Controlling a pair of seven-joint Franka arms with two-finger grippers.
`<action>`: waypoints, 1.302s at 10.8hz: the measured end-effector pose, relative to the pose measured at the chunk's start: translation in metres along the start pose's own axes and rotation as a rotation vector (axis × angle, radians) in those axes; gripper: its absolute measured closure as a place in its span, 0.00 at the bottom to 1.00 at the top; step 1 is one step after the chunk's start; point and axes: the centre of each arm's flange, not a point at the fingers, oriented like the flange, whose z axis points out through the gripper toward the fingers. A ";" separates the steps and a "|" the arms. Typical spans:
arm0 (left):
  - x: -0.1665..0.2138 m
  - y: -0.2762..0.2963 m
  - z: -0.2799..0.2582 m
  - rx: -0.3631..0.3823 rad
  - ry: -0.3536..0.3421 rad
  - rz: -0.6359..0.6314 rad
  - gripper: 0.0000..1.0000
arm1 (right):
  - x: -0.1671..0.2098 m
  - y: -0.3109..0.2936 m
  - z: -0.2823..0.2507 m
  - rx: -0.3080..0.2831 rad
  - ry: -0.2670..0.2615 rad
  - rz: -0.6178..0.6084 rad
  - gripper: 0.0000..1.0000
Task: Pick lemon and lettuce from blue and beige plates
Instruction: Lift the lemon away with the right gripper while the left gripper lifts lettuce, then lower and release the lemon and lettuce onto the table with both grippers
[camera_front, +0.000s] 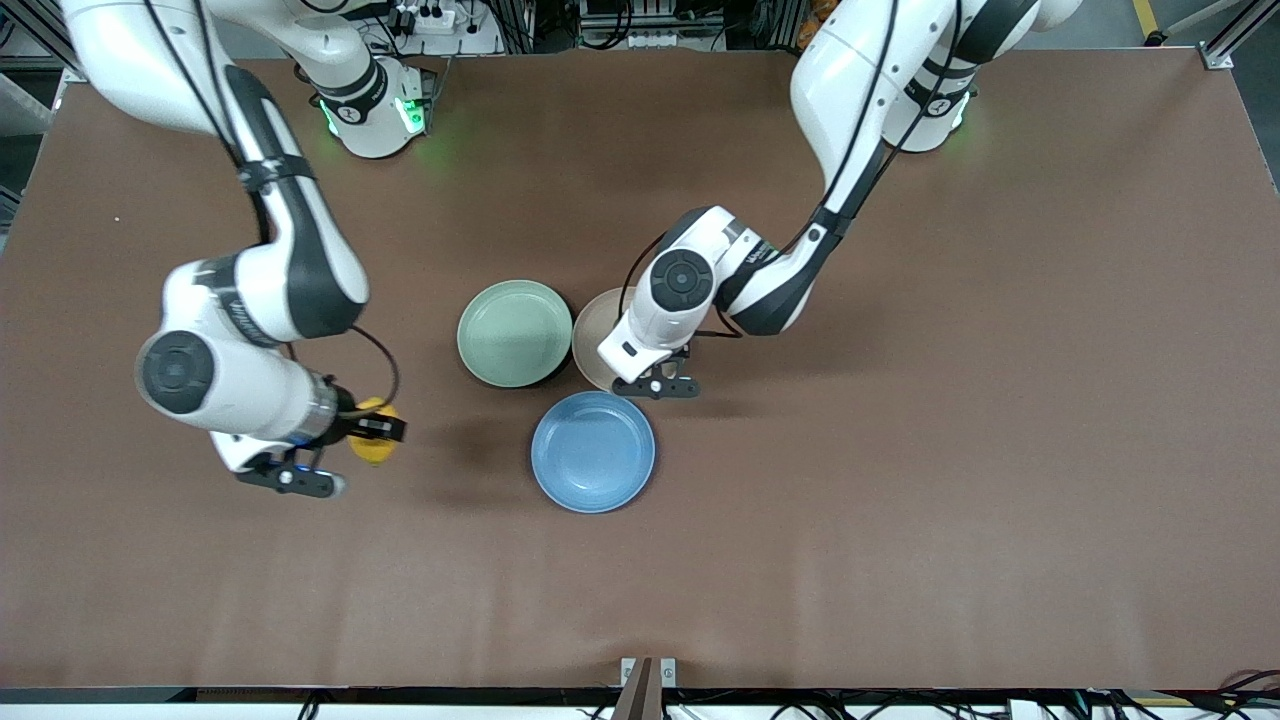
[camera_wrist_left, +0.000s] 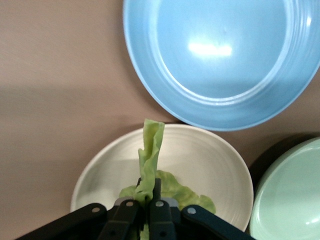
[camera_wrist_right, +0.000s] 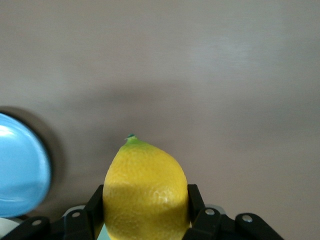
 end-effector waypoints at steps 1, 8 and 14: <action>0.011 -0.012 -0.016 0.003 0.001 -0.023 0.95 | 0.002 0.026 0.000 -0.004 -0.007 -0.030 0.32; 0.110 -0.158 -0.113 0.076 0.108 -0.196 0.95 | -0.004 0.133 0.055 -0.060 -0.010 -0.161 0.32; 0.150 -0.260 -0.134 0.144 0.130 -0.162 0.95 | -0.027 0.149 0.142 -0.079 0.110 -0.192 0.32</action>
